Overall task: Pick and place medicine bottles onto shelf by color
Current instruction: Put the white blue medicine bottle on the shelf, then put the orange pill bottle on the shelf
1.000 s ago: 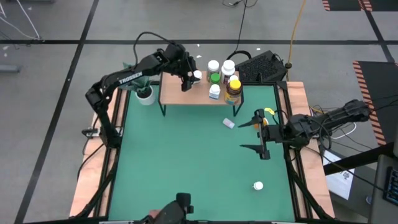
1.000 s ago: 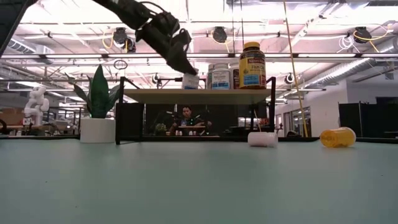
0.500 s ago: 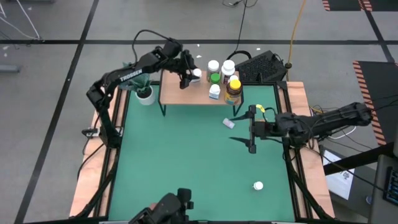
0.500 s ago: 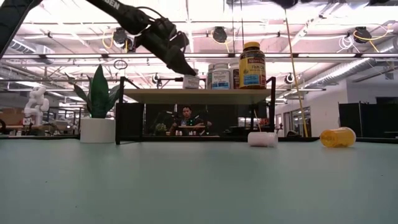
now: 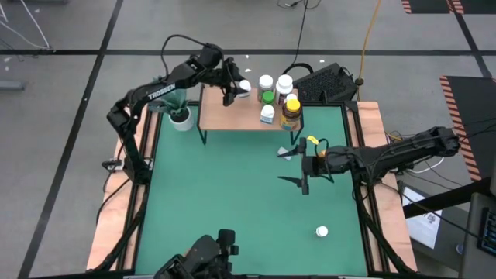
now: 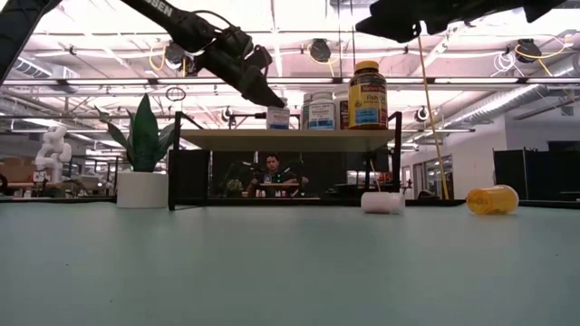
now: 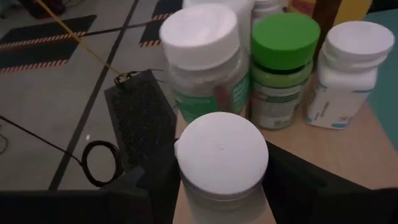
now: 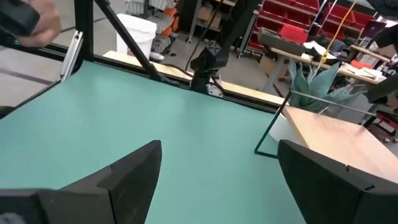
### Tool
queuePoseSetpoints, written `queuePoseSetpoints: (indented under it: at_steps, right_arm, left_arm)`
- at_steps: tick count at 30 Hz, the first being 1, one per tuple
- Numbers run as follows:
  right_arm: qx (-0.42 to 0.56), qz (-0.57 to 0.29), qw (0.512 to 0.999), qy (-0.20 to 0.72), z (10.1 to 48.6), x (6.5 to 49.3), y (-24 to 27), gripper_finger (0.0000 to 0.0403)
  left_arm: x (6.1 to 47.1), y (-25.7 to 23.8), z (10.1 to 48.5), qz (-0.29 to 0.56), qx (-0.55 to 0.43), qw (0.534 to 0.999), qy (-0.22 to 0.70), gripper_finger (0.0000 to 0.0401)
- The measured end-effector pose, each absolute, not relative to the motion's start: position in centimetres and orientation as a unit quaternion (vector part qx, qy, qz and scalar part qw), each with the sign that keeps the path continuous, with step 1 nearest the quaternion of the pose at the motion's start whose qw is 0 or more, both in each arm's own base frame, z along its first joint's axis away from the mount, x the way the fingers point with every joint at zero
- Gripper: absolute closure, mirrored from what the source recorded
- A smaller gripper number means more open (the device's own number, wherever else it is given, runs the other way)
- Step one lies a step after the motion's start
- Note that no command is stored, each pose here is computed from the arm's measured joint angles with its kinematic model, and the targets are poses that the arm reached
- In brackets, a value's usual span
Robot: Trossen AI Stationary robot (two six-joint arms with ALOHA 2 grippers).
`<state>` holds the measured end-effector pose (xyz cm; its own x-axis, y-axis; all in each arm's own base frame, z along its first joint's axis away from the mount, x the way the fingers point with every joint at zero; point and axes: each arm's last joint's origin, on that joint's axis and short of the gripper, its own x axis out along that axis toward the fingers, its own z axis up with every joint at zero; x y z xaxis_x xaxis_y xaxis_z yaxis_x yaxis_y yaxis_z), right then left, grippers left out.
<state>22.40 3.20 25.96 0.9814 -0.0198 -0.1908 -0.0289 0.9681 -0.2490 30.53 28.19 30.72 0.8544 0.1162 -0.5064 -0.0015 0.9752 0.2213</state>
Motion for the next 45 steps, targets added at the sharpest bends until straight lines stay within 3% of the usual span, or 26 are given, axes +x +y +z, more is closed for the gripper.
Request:
queuePoseSetpoints:
  at_steps: [10, 19, 30, 45]
  right_arm:
    - [-0.125, 0.002, 0.988, 0.086, 26.32, 22.18, 3.17, 0.0089]
    - [-0.126, 0.002, 0.988, 0.086, 26.32, 22.18, 3.17, 0.0089]
    - [-0.125, 0.003, 0.988, 0.086, 26.31, 22.18, 3.18, 0.0089]
    - [-0.114, 0.003, 0.989, 0.099, 26.04, 22.12, 3.17, 0.0089]
  left_arm:
    - [30.84, 28.13, 30.07, 0.008, 0.098, 0.959, 0.267, 0.0218]
    - [30.79, 28.23, 30.11, 0.023, 0.102, 0.956, 0.274, 0.0176]
    - [30.85, 28.20, 30.11, 0.022, 0.121, 0.953, 0.276, 0.0188]
    - [31.43, 27.57, 30.01, 0.040, 0.126, 0.946, 0.295, 0.0129]
